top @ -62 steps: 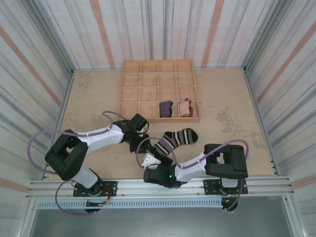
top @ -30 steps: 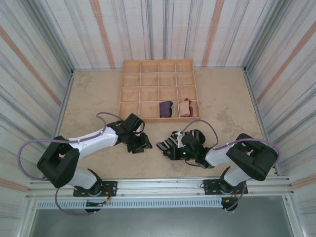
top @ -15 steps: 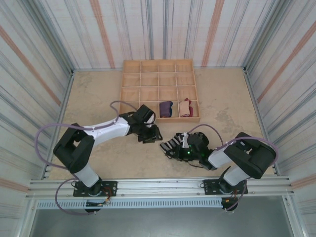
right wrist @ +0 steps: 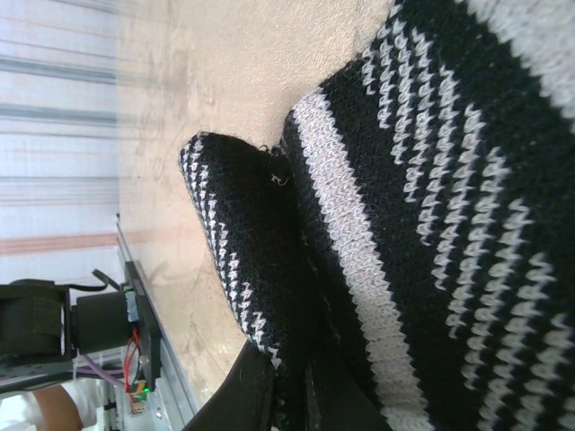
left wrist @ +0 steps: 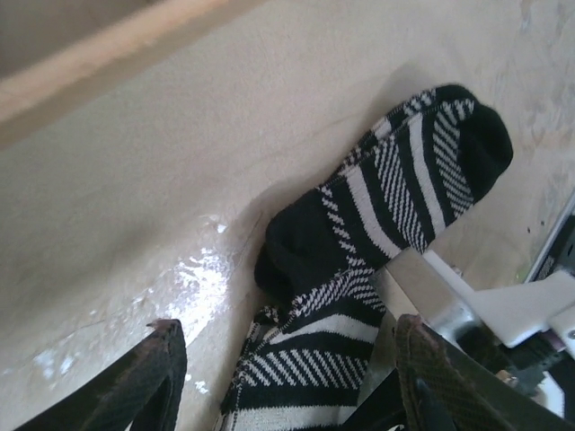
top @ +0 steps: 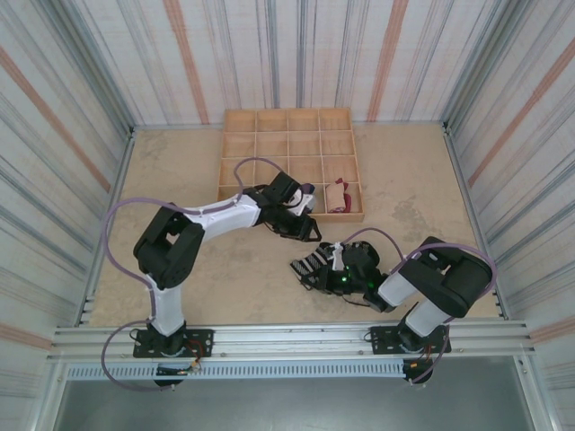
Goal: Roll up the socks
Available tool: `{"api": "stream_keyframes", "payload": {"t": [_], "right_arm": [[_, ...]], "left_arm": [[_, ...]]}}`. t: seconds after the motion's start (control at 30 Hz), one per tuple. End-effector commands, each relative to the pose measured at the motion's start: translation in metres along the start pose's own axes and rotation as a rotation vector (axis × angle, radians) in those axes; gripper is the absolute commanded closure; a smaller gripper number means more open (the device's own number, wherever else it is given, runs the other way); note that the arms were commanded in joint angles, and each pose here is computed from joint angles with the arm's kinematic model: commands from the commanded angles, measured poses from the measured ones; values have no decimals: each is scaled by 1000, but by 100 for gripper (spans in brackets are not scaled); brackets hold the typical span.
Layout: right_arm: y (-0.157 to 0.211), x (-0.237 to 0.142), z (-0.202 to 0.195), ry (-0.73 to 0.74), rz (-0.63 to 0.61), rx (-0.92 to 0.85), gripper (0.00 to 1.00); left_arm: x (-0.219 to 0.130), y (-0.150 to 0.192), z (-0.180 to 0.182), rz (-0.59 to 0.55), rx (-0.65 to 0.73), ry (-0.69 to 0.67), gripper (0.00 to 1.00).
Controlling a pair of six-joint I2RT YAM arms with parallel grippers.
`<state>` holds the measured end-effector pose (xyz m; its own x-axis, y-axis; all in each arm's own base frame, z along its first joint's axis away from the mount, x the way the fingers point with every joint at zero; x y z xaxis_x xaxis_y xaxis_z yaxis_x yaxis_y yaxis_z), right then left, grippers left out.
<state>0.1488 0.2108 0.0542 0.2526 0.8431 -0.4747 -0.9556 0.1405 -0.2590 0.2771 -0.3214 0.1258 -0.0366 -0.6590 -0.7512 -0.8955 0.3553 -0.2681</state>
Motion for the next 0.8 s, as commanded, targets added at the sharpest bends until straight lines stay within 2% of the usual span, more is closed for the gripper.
{"api": "stream_keyframes", "payload": {"t": [0.0,0.3,0.53,0.63,0.77], "right_arm": [[30,-8,-43,198,124,114,100],[29,-7,-45,204,127,120,100],[28,-6,-43,199,127,122,100],[27,-5,-41,192,126,119,100],[25,-5,-37,174,129,103,100]], "left_arm": [[8,-4,-11,33,88,97,37],[39,4,-11,136,70,181,43],[58,14,0,185,30,179,51],[61,15,0,187,7,204,58],[64,16,0,184,-19,218,79]]}}
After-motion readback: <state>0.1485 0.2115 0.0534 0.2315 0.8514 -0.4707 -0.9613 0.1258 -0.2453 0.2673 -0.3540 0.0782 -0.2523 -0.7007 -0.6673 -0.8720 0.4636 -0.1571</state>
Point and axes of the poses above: each hand's point on the last joint's axis, 136 mm out from that joint toward the fingers, its own x axis out along the fingers, its own z axis along the line the jaws close on, y = z × x, the point moved 7 cm from there along -x, back along the fingers, and after that the axes turned 4 degrees about -x, right-handed, at the moved point
